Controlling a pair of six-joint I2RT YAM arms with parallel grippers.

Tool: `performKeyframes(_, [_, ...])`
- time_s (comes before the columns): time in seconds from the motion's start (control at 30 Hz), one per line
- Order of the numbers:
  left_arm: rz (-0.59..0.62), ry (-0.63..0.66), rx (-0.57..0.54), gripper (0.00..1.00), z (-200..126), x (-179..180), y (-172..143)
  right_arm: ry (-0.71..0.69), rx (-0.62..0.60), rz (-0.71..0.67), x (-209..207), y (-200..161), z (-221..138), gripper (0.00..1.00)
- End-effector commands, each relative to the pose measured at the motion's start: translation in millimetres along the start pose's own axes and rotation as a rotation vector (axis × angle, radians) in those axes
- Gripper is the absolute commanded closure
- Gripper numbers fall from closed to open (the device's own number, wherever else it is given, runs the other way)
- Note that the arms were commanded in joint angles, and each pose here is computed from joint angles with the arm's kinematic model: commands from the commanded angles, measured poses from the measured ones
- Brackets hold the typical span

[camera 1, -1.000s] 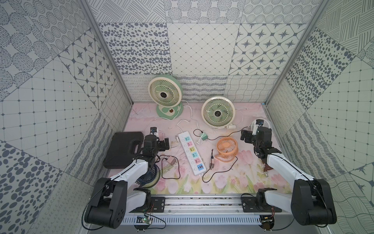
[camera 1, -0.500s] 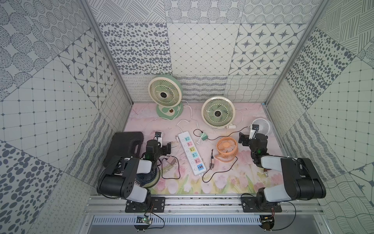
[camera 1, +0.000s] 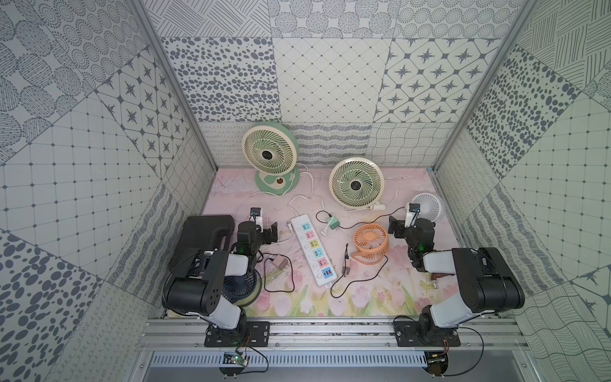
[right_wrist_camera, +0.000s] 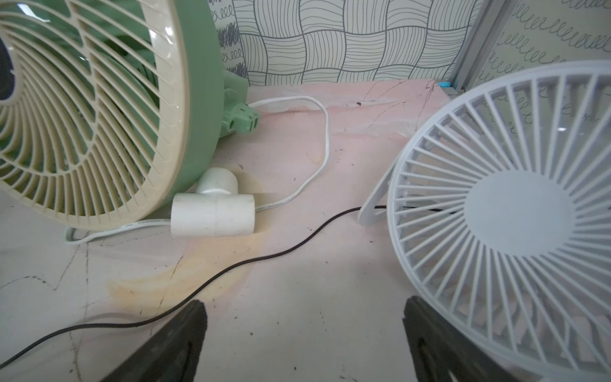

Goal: Unplug the desk fan from the power strip
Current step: Reset both arms

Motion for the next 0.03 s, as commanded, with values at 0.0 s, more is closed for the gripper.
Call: performKeyframes(0.0, [-0.022, 0.021, -0.036, 0.01, 1.6, 4.6, 9.2, 0.009, -0.061, -0.013, 1.0, 16.9, 2.0, 0.03])
Point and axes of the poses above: each gripper's point midway between its finger pads, its own z axis out along the fingers, its own x axis along the line the jaws close on, y = z × x, the point moved 3 cm from there along -z, back along the fingers, and after that the axes turned 9 degrees about -z, right-handed, at the moved point
